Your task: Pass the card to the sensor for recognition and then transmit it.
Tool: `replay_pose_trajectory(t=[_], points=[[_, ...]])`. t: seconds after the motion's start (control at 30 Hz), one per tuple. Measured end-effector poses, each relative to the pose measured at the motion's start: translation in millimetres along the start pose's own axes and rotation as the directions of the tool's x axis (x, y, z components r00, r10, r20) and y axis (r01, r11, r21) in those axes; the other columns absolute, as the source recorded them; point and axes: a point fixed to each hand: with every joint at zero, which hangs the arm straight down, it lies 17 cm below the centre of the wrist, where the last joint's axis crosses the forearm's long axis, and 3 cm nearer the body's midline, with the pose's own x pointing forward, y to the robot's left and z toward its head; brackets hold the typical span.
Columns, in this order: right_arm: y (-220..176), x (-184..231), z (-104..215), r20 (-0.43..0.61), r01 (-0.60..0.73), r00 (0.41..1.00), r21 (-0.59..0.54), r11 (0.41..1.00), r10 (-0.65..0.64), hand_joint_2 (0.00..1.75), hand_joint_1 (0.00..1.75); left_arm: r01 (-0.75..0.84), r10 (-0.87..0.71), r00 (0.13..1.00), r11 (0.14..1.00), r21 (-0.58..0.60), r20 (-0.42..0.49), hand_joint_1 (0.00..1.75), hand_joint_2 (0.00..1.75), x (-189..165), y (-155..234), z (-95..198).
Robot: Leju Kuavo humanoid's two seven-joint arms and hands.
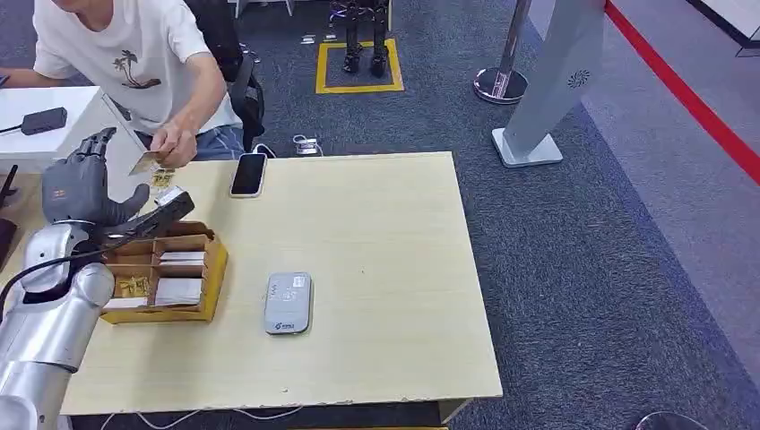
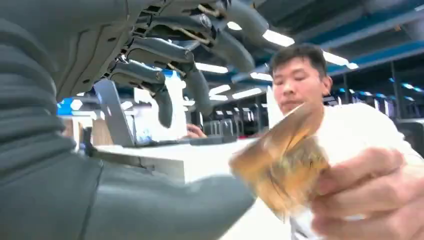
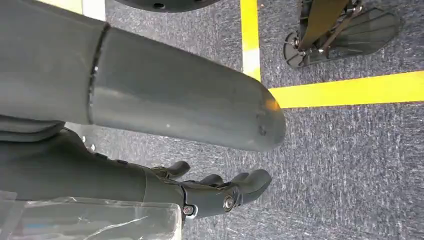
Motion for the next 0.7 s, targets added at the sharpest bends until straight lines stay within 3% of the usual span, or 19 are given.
replay_pose_trajectory(t=[0.3,0.5,0.7], points=[[-1.8,-4.8,-0.3,-0.009,0.018,1.0,-0.004,1.0,-0.018,0.0,0.0,-0.115,0.118,0.992,0.991,-0.071,0.038,0.0,1.75,19.7,1.5,2.6],[-2.3,-6.5,-0.3,-0.014,0.032,0.999,-0.007,0.999,-0.032,0.0,0.0,-0.218,0.241,0.967,0.95,-0.222,0.08,0.0,1.75,40.0,-8.4,13.1],[-2.9,-8.7,-0.3,-0.017,0.034,0.999,-0.008,0.999,-0.034,0.0,0.0,-0.255,0.296,0.949,0.922,-0.291,0.107,0.0,1.75,49.9,-6.4,18.8]])
